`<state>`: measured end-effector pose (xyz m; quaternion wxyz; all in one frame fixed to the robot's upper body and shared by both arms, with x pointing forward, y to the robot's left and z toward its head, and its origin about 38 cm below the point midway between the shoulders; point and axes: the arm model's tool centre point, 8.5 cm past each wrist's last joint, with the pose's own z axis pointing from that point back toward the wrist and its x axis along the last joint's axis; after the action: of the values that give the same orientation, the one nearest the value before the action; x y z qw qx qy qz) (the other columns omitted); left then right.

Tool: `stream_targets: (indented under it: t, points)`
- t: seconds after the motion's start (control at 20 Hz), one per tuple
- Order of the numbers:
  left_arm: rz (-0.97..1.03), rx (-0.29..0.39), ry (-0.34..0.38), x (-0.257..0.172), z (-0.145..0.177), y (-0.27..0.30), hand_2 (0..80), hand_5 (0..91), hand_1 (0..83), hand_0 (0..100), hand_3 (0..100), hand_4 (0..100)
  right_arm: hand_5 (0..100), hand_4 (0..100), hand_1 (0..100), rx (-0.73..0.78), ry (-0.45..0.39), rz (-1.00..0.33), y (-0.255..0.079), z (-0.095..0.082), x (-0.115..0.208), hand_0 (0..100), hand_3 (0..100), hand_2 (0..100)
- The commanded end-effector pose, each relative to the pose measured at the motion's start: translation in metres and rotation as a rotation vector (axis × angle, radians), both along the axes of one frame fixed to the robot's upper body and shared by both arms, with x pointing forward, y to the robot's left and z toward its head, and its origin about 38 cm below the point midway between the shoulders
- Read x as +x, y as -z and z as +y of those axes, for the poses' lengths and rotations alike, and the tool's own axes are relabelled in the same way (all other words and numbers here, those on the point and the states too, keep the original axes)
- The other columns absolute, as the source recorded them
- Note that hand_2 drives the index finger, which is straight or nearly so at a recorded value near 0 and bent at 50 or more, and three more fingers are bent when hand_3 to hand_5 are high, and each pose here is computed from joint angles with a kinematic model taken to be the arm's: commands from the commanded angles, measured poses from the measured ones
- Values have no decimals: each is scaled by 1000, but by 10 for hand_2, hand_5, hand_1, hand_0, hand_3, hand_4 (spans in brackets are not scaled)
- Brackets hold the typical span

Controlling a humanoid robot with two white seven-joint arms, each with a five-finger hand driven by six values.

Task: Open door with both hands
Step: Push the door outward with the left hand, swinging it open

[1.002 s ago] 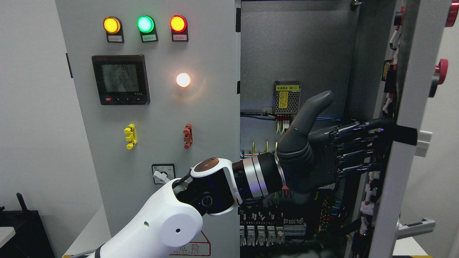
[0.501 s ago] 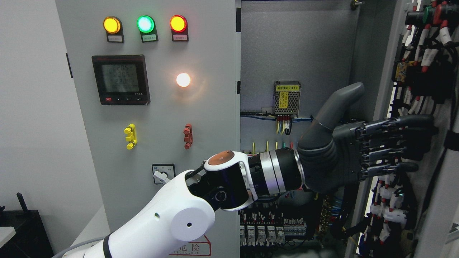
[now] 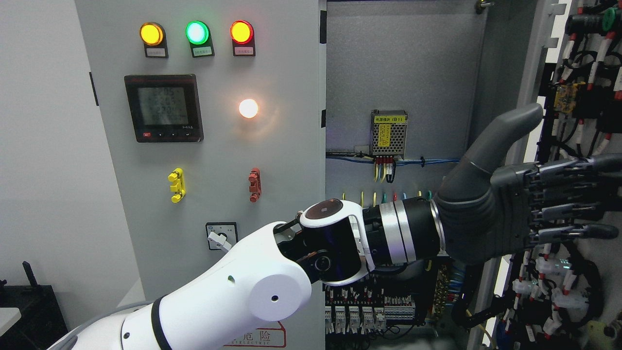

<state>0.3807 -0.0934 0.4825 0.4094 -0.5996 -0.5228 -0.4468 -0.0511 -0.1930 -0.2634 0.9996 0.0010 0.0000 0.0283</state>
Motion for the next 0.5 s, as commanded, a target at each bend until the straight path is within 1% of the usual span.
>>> stream_targets:
  t: [0.0,0.25,0.45]
  points:
    - [14,129,-7,-1,-20,47,0,0,0,0,0,32,0,0,0,0,0,-1,0,0,0,0,0,0]
    - [27,129,-26,-4,-29,42,0,0,0,0,0,32,0,0,0,0,0,0,0,0,0,0,0,0]
    - [29,137,-25,-9,-41,33,0,0,0,0,0,32,0,0,0,0,0,0,0,0,0,0,0,0]
